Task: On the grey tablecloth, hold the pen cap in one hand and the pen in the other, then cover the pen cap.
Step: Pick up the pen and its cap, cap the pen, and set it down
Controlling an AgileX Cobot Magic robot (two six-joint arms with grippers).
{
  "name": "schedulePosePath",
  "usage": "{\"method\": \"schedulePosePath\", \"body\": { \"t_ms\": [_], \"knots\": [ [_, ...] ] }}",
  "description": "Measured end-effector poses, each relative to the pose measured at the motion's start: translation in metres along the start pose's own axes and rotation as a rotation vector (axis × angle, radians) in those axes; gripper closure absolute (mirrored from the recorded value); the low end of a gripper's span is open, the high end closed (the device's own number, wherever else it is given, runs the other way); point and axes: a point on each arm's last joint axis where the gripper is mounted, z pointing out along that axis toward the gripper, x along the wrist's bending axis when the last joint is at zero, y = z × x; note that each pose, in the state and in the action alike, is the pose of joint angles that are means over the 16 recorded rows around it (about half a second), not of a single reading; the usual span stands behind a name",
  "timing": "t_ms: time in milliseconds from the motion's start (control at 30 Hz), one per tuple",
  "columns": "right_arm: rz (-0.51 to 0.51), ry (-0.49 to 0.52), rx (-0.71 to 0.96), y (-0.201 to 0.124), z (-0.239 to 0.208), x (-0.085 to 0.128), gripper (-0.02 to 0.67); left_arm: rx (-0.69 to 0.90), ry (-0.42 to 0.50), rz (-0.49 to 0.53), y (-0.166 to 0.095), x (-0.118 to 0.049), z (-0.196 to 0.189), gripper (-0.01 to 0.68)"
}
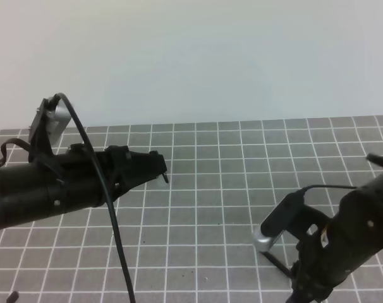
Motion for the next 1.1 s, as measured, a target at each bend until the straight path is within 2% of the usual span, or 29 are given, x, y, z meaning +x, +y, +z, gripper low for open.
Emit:
{"method": "schedulePosePath", "body": {
  "t_ms": [467, 833, 1100],
  "knots": [
    [-0.002, 0.006, 0.013, 0.001, 0.029, 0.0, 0.4, 0.013, -0.023, -0.005, -0.001, -0.002, 0.0, 0.591],
    [0.024, 0.005, 0.024, 0.002, 0.031, -0.001, 0.514, 0.025, -0.043, -0.004, -0.002, -0.004, 0.0, 0.591],
    [0.059, 0.008, -0.032, 0.013, -0.003, -0.004, 0.573, 0.034, -0.058, 0.01, -0.003, -0.006, -0.001, 0.591]
  ]
}}
